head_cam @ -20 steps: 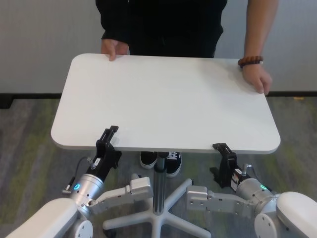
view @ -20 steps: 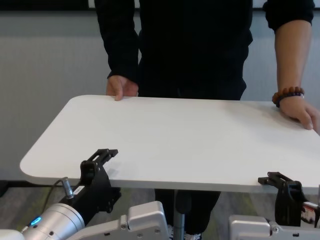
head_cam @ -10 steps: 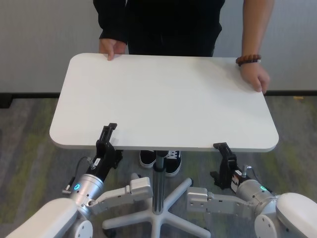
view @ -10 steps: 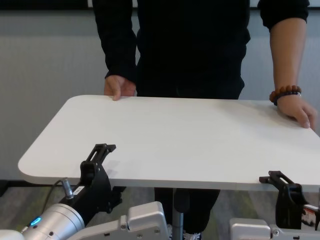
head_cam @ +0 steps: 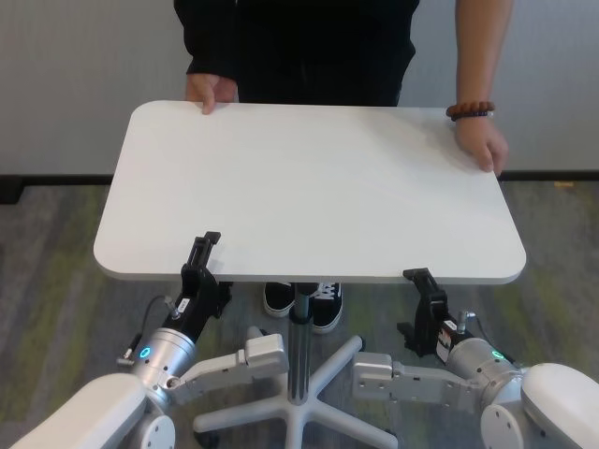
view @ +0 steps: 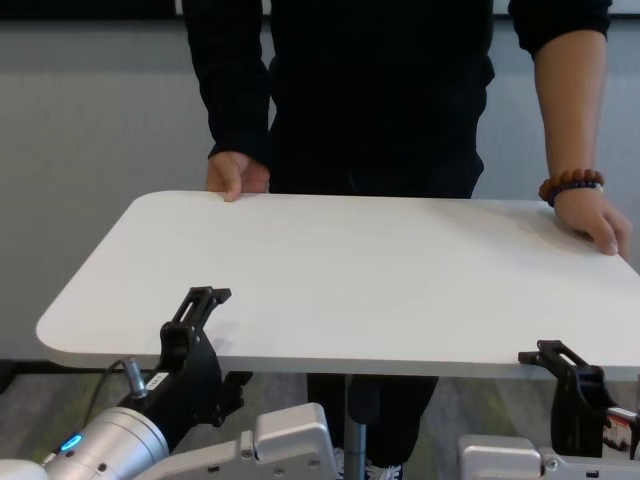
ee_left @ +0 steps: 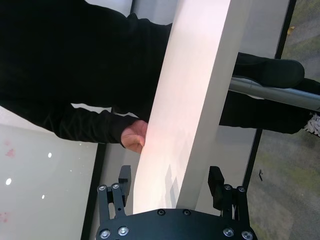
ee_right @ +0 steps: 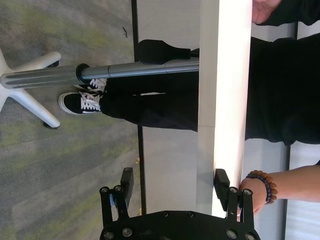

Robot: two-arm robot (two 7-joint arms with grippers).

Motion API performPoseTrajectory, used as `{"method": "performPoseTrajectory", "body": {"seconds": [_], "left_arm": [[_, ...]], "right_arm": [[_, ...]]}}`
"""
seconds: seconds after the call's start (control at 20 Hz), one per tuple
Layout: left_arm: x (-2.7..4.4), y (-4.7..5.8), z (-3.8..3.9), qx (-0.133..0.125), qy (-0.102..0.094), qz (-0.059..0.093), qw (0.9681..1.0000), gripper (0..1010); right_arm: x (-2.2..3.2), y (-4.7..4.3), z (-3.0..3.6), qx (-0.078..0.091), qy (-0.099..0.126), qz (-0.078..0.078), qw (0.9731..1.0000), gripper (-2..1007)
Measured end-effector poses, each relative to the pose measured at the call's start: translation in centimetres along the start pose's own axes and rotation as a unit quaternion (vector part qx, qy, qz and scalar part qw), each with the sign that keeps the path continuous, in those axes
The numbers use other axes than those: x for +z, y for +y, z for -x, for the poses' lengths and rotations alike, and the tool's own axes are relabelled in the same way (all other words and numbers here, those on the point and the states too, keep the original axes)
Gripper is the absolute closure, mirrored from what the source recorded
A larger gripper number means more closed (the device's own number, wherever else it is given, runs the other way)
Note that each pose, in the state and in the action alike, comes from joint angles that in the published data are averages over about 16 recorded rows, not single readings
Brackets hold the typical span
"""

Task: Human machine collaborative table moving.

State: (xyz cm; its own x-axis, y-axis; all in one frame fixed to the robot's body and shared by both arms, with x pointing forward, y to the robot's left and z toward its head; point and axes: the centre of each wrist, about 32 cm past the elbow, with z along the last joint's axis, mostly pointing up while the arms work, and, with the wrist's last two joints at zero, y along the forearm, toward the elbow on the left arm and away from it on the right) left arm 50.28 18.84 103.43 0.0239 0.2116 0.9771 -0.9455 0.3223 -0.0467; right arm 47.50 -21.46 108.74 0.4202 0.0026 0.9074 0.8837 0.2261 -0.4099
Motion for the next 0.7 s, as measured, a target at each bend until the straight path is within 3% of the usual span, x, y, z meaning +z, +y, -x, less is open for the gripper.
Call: {"method": "performPoseTrajectory", "body": {"seconds": [0.7], "left_arm": [[-0.02,-0.01,0.0,0.0,0.0,0.0,1.0,9]], "right_arm": [[0.02,0.01,-0.07,-0.003,0.0,-0.001,1.0,5]]}}
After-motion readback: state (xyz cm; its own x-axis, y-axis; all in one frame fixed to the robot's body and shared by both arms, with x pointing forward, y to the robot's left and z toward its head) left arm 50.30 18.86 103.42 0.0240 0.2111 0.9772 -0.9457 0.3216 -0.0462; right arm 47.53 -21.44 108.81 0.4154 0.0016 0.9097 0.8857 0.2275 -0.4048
